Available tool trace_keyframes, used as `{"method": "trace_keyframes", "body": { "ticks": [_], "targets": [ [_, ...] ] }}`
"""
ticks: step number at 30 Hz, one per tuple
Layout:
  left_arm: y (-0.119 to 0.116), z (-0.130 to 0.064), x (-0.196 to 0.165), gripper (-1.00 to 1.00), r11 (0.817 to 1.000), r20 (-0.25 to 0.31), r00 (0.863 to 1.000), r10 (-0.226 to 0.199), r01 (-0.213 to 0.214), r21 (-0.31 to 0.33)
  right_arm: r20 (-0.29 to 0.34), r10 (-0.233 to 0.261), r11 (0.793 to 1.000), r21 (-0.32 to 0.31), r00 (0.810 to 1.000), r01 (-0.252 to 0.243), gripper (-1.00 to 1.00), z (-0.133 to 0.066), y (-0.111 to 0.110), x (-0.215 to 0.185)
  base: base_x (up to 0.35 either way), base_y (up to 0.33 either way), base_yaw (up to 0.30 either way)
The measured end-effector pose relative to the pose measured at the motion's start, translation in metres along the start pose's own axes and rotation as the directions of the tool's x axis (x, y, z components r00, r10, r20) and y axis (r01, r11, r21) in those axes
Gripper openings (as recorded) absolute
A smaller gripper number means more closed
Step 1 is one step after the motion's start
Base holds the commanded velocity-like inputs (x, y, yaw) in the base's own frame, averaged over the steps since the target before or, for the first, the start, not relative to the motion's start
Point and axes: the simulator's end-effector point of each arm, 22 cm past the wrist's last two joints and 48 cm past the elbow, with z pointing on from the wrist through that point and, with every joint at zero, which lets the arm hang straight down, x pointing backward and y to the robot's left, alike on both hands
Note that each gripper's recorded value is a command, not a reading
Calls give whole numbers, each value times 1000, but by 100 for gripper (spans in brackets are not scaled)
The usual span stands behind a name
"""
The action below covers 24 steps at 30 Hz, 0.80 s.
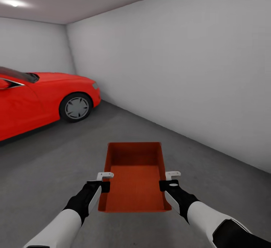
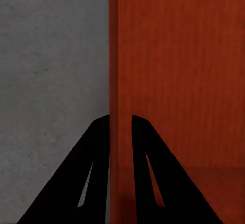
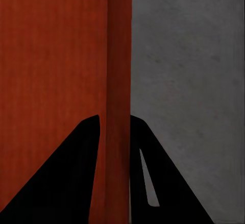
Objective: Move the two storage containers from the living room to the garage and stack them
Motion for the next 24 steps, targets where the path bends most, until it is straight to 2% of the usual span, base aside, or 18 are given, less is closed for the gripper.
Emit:
{"method": "trace_keyframes", "body": {
  "ticks": [24],
  "targets": [
    [0,0,0,-100,1000,0,1000,0,0,0,0,0,1000,0,1000,0,-100,0,0,0,296,117,-285]
  ]
}}
